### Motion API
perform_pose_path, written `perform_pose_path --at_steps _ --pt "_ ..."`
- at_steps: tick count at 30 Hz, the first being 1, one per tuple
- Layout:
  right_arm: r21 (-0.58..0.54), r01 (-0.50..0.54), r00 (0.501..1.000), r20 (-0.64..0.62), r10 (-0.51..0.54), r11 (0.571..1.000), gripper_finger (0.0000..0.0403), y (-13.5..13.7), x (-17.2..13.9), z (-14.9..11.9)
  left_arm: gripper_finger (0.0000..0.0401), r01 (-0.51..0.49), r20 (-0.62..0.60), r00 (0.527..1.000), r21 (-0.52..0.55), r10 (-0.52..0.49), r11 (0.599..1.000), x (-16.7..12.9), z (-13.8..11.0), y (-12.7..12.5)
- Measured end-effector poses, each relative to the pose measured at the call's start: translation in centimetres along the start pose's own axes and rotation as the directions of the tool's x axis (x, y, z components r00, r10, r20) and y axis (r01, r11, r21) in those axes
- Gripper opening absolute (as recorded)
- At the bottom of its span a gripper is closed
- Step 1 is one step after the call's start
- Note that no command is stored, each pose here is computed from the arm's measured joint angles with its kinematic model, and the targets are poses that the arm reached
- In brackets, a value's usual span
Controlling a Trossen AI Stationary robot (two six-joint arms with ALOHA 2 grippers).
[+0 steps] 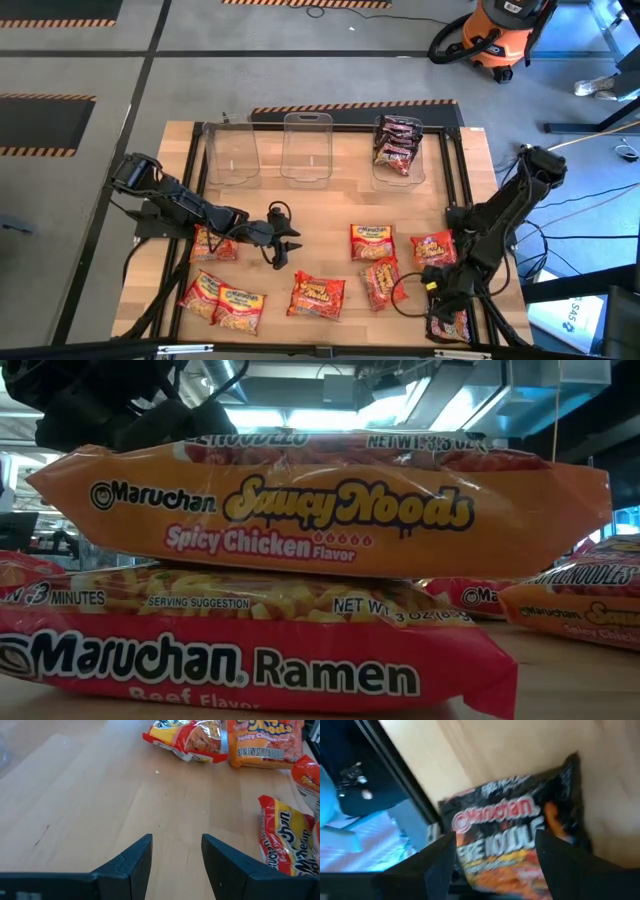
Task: Sort Maruchan noodles
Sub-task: Put the black noodle pack into the right transparent bin
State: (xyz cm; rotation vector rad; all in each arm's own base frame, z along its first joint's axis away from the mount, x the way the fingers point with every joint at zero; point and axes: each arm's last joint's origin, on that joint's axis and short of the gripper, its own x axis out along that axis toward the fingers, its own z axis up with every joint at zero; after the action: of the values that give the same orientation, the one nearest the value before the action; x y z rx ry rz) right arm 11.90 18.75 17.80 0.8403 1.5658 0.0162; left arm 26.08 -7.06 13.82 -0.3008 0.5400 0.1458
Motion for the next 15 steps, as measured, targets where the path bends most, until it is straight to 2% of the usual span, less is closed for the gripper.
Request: perform_pose_path --at_steps 2,4,6,11,15 --pt "0.039 -0.037 0.998 -0.043 0.039 0.999 0.0248 1.0 -0.5 -0.2 0.0165 -0.011 0.010 1.000 -0.002 0.011 1.000 0.0 0.1 0.1" --pt "0.129 -0.071 0.990 -0.112 0.086 0.989 0.0248 2.0 -1.0 -0.5 0.0165 -0.027 0.022 0.999 -0.004 0.027 1.000 0.0 0.1 0.1" --pt "0.177 -0.062 0.987 -0.138 0.087 0.982 0.0248 2.4 -0.9 -0.6 0.0165 -0.047 0.036 0.998 -0.009 0.047 0.999 0.1 0.3 0.3" --pt "0.155 0.069 0.981 -0.191 -0.039 0.985 0.0248 1.7 1.5 -0.6 0.0165 -0.060 0.042 0.997 -0.015 0.060 0.998 0.1 0.4 0.5" --pt "0.120 0.108 0.973 -0.217 -0.080 0.987 0.0248 1.6 3.1 0.0 0.0165 -0.056 0.039 0.998 -0.014 0.056 0.998 0.1 0.4 0.5"
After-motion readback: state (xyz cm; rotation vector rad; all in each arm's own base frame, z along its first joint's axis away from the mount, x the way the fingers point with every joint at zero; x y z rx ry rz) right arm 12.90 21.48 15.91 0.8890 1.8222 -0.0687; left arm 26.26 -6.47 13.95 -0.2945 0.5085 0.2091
